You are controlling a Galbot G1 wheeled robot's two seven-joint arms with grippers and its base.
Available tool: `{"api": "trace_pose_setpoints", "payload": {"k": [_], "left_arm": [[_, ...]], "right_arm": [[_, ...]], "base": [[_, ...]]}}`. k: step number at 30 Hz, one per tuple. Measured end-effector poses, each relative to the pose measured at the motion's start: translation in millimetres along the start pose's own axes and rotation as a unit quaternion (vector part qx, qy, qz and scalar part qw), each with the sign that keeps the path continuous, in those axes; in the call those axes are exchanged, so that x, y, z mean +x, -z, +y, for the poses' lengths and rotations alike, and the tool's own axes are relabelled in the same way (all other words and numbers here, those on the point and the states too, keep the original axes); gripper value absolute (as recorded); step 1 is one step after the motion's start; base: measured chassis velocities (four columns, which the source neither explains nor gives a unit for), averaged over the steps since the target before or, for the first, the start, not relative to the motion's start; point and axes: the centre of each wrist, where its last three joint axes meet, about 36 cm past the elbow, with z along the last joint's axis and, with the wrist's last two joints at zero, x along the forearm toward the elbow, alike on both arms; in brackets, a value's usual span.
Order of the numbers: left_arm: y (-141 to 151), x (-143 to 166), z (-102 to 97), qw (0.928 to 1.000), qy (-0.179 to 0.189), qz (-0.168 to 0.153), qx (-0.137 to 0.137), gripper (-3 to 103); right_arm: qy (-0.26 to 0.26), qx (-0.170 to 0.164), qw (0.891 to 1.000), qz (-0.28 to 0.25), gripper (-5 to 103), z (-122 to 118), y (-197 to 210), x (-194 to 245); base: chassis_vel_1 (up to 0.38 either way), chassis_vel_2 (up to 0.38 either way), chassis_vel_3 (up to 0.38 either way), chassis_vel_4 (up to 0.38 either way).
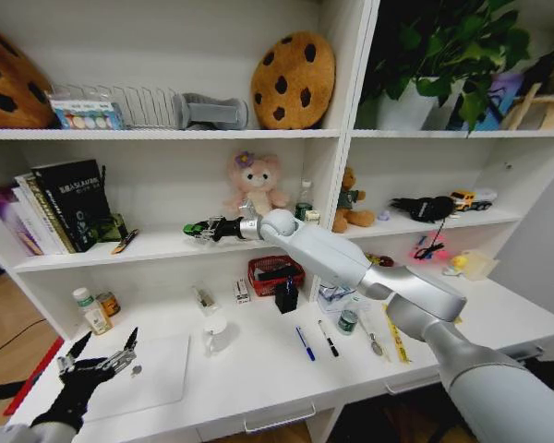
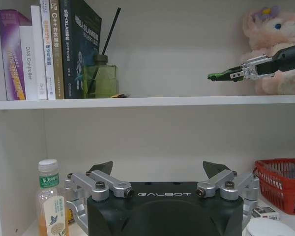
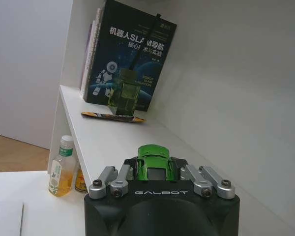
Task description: Organize the objects on the table.
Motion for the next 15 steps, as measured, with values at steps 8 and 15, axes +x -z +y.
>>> {"api": "trace_pose_setpoints", "payload": {"k": [8,15], "left_arm": [[0.0,0.0,0.0,1.0,0.0,0.0,0.0,100],[0.0,0.0,0.0,1.0,0.0,0.0,0.0,100]], "right_arm": [[-0.012,-0.029,0.999,0.017,36,1.1,-3.8,-2.9],[-0.01,-0.036,0.999,0.023,36,2.6,-7.6,-7.2]], "base": [[0.0,0.0,0.0,0.0],[0.0,0.0,0.0,0.0]]}}
